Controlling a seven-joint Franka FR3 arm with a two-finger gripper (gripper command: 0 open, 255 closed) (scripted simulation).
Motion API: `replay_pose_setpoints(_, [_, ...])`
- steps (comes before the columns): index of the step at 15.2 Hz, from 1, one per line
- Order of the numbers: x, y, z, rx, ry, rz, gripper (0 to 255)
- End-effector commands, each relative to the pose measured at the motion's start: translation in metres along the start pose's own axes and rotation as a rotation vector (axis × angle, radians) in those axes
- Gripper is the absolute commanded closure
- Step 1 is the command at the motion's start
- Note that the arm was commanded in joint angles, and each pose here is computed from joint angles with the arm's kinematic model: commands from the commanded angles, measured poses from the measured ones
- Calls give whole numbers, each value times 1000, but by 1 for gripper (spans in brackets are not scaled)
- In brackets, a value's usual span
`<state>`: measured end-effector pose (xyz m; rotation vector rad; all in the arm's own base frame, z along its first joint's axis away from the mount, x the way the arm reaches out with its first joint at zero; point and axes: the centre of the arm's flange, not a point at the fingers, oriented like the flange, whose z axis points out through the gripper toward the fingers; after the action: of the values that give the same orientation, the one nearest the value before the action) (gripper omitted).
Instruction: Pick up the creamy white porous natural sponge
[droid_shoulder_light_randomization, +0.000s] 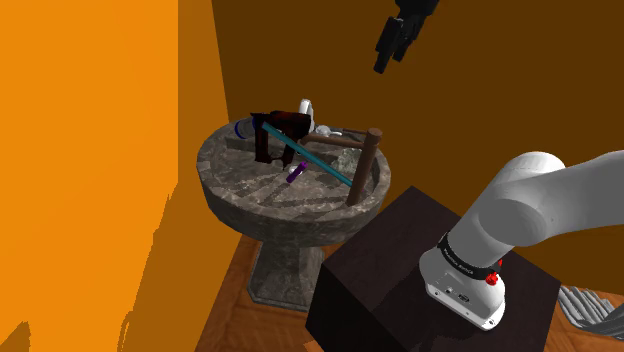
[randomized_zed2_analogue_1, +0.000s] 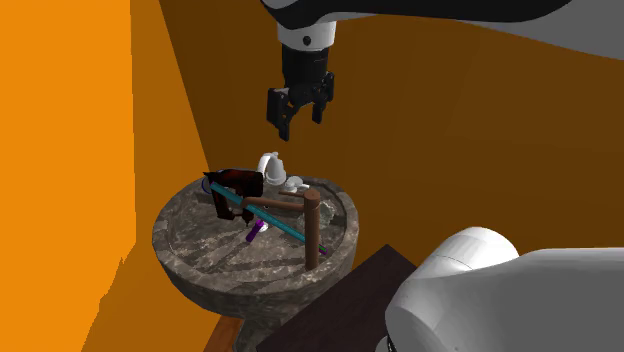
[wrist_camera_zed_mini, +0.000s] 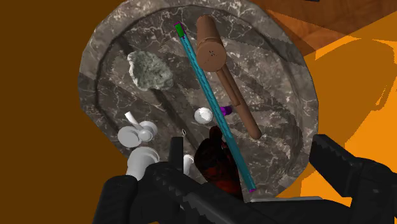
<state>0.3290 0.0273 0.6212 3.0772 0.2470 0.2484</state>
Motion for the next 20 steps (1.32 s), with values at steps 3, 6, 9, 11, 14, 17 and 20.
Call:
replay_pose_setpoints(3, [1, 11, 24, 1, -6, -11, 0])
replay_pose_setpoints(6, [4, 26, 61, 2, -15, -27, 0])
replay_pose_setpoints(9, [6, 42, 97, 2, -24, -44, 0])
replay_pose_setpoints(11, [7, 52, 121, 3, -29, -55, 0])
replay_pose_setpoints(14, [9, 68, 158, 4, -38, -71, 0])
replay_pose_setpoints(17, [11, 83, 194, 5, -47, -87, 0])
replay_pose_setpoints(20, [13, 99, 231, 6, -56, -104, 0])
